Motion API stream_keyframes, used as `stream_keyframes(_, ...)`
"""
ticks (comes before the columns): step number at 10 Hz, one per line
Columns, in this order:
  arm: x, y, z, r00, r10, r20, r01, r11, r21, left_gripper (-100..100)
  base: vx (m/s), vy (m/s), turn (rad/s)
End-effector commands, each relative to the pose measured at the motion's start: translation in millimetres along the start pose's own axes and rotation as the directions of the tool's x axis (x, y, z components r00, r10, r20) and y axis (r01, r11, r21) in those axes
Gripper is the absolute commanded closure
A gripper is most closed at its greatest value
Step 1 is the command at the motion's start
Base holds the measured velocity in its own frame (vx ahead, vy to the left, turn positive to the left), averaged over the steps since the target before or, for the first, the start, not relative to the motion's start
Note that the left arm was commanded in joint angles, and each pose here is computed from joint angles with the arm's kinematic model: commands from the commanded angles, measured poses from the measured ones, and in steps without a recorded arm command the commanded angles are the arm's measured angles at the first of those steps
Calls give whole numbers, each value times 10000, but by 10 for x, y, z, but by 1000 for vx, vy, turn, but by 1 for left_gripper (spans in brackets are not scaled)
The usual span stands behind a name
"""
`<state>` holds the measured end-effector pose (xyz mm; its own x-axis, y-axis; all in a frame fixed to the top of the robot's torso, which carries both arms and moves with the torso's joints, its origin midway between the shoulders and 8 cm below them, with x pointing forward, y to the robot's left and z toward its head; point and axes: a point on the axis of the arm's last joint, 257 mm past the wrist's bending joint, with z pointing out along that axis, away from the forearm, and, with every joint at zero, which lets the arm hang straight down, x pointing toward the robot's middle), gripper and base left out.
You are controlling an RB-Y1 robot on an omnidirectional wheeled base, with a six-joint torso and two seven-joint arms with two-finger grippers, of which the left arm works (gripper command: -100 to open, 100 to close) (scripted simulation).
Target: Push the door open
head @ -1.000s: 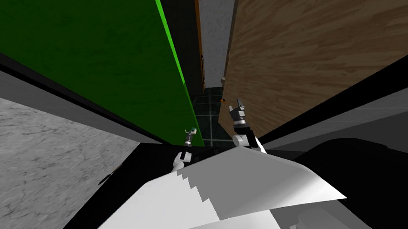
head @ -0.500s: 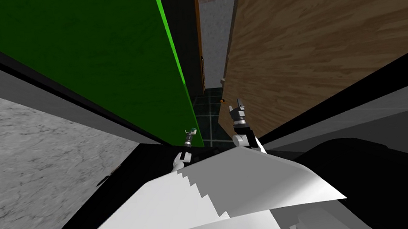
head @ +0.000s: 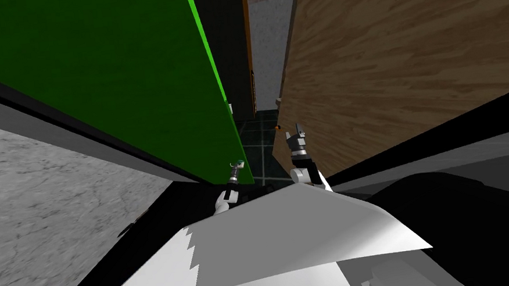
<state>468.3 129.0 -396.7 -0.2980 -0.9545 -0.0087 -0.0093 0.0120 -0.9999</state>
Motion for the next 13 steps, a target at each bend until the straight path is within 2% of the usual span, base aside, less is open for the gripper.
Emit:
stream_keyframes(1, -195, -59, 13, 9995, 115, 301, -120, 9998, 148, 100, 176, -103, 50)
stream_keyframes(6, -588, -61, -40, 9924, 213, 1210, -228, 9997, 115, 100, 196, -136, 71)
stream_keyframes(7, -586, -140, -2, 9926, 218, 1197, -256, 9992, 302, 100, 114, -98, 57)
stream_keyframes(8, -588, -61, -40, 9924, 213, 1210, -228, 9997, 115, 100, 54, -37, -11)
stream_keyframes(9, -588, -61, -40, 9924, 213, 1210, -228, 9997, 115, 100, 10, 4, -11)
stream_keyframes(10, -702, -62, -59, 9884, 215, 1505, -234, 9997, 109, 100, 86, -79, 59)
stream_keyframes(13, -874, -63, -95, 9799, 190, 1984, -215, 9997, 102, 100, 163, -142, 88)
